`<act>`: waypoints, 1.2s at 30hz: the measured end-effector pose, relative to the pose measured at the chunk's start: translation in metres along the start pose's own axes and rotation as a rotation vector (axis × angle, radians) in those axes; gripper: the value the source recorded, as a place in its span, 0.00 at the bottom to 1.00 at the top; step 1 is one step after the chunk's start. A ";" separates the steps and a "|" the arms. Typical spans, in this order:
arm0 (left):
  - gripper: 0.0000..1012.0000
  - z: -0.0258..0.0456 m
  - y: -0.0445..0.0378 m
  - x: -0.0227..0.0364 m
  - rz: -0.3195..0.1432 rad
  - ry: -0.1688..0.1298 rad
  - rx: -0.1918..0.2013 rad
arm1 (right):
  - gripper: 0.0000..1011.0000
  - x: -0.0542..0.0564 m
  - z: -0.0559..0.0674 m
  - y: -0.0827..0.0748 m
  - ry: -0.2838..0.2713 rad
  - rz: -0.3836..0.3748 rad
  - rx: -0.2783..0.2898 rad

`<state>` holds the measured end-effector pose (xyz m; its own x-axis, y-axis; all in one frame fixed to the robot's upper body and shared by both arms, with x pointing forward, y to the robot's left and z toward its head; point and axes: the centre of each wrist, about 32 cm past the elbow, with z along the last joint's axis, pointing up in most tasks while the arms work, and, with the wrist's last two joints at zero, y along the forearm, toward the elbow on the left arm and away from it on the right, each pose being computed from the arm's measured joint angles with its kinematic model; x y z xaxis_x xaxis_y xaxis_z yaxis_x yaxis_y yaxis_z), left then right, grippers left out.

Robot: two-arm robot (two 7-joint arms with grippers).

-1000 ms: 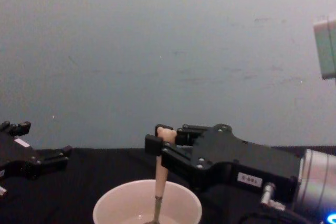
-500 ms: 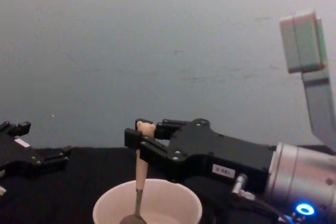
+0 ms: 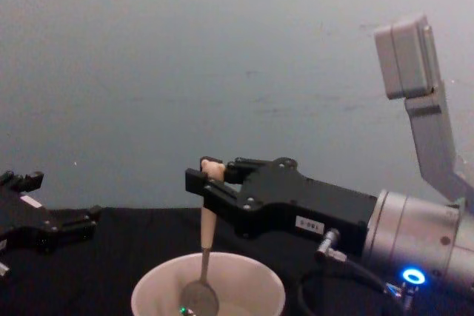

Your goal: Pick up the stirring spoon with one hand, stir inside the cup, then place it back in its original position.

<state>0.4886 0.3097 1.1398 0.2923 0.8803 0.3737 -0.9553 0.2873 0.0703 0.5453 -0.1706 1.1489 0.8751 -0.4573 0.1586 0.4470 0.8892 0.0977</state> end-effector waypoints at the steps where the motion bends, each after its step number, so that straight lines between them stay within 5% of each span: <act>1: 0.99 0.0000 0.0000 0.0000 0.000 0.000 0.000 | 0.21 0.001 0.000 -0.001 -0.002 -0.005 -0.002; 28: 0.99 0.0000 0.0000 0.0000 0.000 0.000 0.000 | 0.21 0.004 0.002 -0.021 0.002 -0.039 -0.004; 36: 0.99 0.0000 0.0000 0.0000 0.000 0.000 0.000 | 0.21 0.006 0.016 -0.026 -0.016 -0.030 0.033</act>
<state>0.4886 0.3097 1.1398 0.2923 0.8803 0.3737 -0.9553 0.2873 0.0703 0.5359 -0.1961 1.1633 0.8582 -0.4841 0.1705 0.4665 0.8742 0.1346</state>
